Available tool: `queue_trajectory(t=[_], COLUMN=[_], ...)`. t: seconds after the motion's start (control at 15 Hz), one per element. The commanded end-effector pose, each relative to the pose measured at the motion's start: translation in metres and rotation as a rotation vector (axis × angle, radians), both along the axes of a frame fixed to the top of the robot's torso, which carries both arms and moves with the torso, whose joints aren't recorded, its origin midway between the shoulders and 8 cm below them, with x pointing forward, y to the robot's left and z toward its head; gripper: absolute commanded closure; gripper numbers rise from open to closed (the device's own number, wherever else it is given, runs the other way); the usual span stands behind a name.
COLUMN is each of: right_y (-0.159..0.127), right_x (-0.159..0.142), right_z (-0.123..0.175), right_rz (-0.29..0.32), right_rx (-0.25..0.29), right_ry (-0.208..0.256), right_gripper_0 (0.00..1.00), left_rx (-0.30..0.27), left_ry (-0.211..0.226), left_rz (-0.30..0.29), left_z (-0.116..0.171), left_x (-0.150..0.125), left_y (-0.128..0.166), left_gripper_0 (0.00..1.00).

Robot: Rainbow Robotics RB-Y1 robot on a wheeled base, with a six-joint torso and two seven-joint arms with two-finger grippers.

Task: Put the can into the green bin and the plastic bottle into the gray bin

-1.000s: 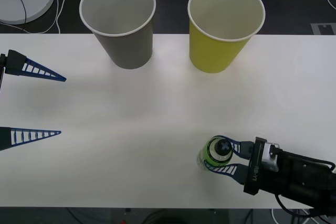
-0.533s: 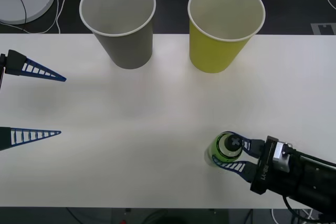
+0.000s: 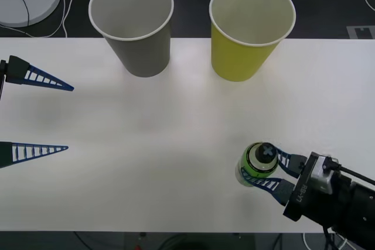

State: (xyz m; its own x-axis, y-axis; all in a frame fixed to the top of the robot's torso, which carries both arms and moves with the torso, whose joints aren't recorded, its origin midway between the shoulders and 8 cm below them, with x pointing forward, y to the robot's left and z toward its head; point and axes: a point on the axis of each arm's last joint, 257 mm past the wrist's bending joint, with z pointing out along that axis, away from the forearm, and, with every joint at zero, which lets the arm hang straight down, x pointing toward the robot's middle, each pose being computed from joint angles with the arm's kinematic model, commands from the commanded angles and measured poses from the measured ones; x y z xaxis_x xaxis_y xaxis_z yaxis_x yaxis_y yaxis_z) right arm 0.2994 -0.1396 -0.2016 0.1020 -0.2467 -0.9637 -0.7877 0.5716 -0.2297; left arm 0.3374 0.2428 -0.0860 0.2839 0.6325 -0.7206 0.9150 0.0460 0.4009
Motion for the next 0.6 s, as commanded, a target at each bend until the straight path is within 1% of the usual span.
queue_trajectory(t=[0.07, 0.6], right_y=[0.006, 0.022], right_x=[-0.001, 0.004], right_z=[0.012, 0.046], right_rz=[-0.044, -0.131], right_rx=[0.007, 0.007], right_ry=[0.023, 0.049], right_gripper_0=[1.00, 1.00], left_rx=[0.000, 0.000], left_ry=[0.000, 0.000], left_rz=[0.000, 0.000], left_z=[0.000, 0.000], left_x=[0.000, 0.000], left_y=[0.000, 0.000], left_gripper_0=[0.00, 0.00])
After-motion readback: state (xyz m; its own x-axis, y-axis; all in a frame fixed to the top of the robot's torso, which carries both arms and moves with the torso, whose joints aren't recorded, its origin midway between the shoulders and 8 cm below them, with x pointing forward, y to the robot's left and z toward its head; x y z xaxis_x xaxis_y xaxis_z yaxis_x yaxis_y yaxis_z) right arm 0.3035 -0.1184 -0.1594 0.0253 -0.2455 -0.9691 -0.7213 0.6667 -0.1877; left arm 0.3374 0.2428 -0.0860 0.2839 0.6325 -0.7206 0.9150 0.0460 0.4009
